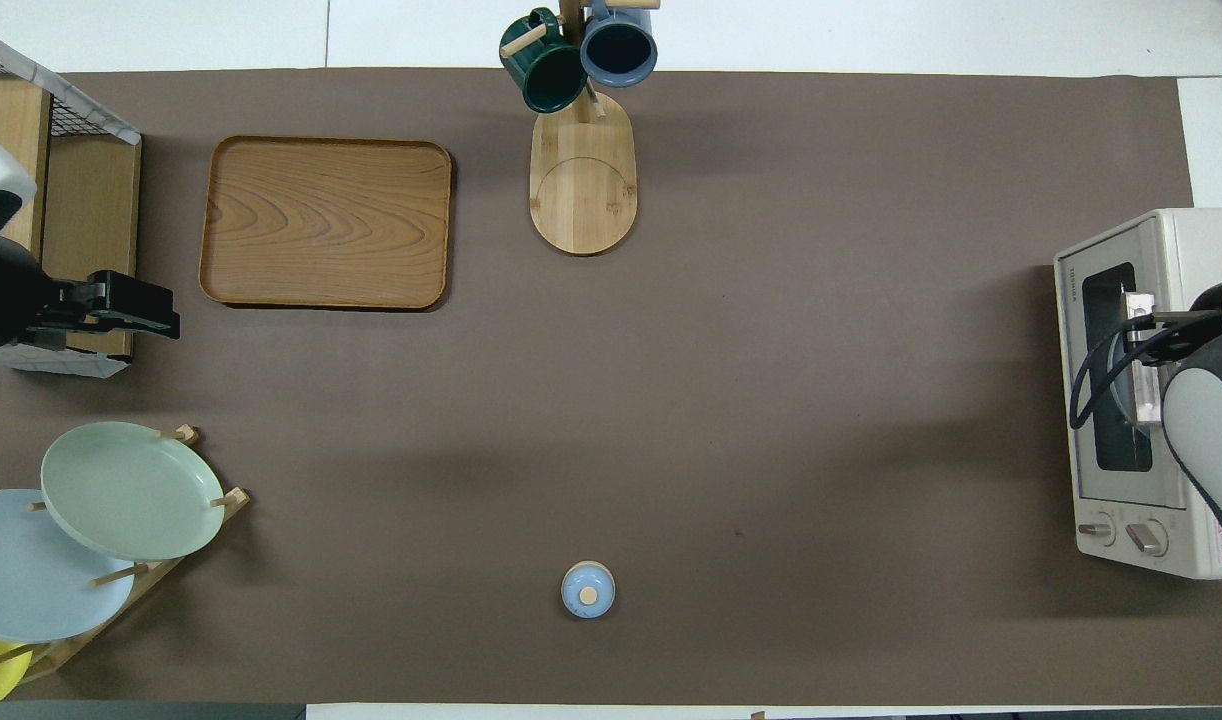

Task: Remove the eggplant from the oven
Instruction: 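Pull the oven door open with the right gripper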

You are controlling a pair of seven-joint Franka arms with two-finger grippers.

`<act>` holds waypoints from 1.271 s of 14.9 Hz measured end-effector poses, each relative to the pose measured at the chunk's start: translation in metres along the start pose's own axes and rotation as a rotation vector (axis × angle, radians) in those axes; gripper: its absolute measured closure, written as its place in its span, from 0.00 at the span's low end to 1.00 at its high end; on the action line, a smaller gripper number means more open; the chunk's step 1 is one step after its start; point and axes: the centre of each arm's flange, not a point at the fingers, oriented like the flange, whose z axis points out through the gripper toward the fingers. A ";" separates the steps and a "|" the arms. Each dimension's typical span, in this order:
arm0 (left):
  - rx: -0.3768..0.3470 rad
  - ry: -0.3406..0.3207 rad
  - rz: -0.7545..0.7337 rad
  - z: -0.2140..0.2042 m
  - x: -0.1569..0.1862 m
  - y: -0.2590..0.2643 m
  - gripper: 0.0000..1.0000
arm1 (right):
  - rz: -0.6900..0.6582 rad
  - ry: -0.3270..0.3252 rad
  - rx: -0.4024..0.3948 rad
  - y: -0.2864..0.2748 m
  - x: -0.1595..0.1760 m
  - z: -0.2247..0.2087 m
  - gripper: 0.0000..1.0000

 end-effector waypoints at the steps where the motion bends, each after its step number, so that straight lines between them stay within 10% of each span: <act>1: 0.000 0.001 0.000 0.000 0.000 0.000 0.00 | -0.018 0.002 0.000 0.000 0.000 0.004 0.99; 19: -0.003 0.023 0.001 -0.002 0.002 0.001 0.00 | -0.096 0.050 0.068 -0.037 -0.006 0.023 0.99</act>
